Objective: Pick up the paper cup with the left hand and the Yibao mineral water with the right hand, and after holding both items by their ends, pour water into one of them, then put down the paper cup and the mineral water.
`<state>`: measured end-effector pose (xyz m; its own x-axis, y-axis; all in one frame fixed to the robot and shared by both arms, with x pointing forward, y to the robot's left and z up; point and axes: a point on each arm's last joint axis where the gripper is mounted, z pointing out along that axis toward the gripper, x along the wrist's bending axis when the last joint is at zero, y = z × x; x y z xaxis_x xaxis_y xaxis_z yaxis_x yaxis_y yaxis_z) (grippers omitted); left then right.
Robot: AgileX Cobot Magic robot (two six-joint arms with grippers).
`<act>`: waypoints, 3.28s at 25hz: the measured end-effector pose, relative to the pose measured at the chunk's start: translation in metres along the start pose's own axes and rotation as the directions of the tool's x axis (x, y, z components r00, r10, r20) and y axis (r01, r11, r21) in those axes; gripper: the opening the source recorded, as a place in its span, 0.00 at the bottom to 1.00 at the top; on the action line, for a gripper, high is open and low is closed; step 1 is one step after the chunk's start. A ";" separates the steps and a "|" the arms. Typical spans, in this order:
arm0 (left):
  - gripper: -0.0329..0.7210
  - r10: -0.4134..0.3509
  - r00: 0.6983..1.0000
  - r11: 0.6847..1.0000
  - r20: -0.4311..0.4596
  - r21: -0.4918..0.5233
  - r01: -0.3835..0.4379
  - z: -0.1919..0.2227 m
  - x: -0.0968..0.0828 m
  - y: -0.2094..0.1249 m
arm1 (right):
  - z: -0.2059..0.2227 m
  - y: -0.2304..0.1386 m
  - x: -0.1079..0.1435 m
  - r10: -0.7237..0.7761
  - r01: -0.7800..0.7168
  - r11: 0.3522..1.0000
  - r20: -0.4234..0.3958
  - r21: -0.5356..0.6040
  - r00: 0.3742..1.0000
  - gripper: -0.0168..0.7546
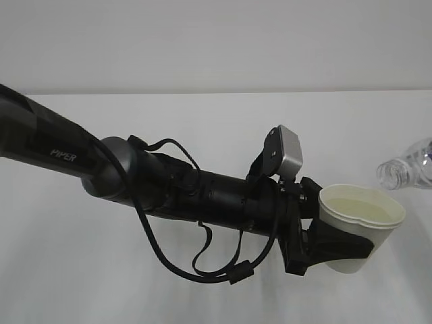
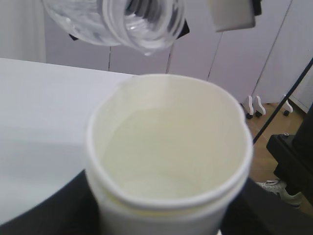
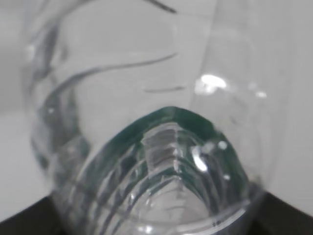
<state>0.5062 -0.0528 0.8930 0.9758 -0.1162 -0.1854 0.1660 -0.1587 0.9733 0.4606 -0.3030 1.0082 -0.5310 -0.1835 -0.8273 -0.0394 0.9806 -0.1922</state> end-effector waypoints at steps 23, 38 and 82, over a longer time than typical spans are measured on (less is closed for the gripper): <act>0.64 0.003 1.000 1.000 -0.003 0.003 -0.003 0.000 0.000 0.000 | 0.000 0.009 -0.001 0.273 -0.273 0.957 -0.012 -0.098 0.962 0.61; 0.64 0.004 1.000 1.000 0.007 -0.011 -0.004 -0.001 0.000 0.001 | -0.001 0.010 -0.002 0.463 -0.464 0.879 -0.037 -0.109 0.886 0.61; 0.61 -0.032 0.978 0.999 -0.207 -0.007 0.031 -0.109 0.073 -0.004 | -0.007 0.019 -0.008 0.784 -0.789 0.583 -0.122 -0.196 0.609 0.61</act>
<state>0.5923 0.0458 0.8899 0.9783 0.0947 -0.1845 0.1975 -0.1555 0.9679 0.4581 -0.2820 1.0151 -0.4575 0.6650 -0.5903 0.2302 0.7298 0.6438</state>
